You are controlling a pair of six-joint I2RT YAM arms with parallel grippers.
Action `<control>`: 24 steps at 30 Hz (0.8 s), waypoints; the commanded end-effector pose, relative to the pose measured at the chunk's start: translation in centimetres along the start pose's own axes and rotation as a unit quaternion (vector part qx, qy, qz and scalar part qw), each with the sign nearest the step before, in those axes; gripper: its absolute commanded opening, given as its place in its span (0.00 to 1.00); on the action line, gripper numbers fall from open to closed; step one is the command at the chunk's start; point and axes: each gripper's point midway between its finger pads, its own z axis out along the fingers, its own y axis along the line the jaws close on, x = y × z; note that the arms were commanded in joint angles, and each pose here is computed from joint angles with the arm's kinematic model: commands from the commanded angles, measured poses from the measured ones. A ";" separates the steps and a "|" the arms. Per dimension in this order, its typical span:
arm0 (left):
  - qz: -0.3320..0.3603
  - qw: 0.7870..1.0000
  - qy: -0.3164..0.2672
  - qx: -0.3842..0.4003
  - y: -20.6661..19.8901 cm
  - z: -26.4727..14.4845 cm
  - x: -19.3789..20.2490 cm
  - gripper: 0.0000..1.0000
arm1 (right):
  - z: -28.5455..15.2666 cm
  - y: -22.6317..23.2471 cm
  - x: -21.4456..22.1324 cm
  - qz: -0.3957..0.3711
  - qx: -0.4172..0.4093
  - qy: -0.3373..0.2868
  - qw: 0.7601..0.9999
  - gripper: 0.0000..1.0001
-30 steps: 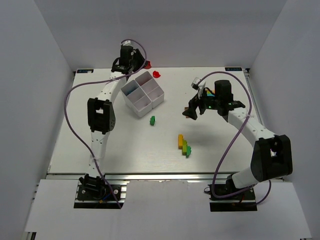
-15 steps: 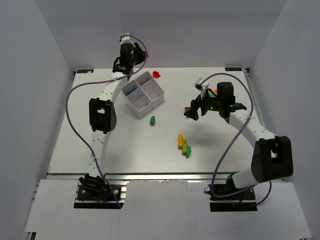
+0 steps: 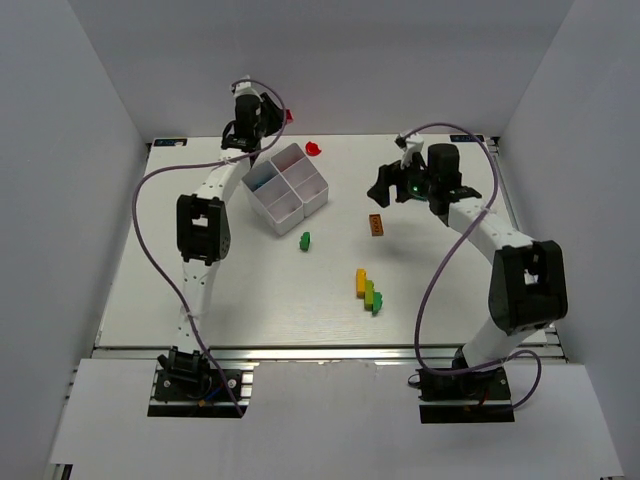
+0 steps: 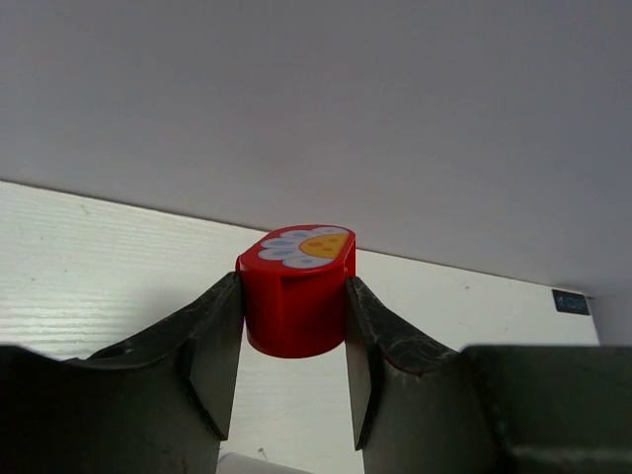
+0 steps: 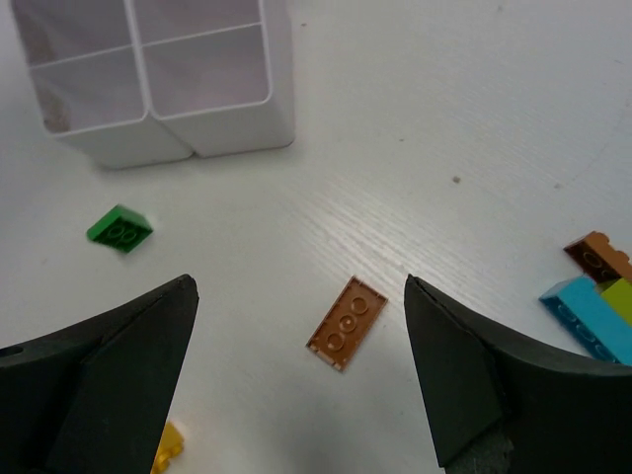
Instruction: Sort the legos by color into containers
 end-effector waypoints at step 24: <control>-0.052 0.996 -0.032 0.061 1.1 0.3 -4.5 0.00 | 4.5 -3.2 -5.5 0.017 0.032 -0.046 0.998 0.89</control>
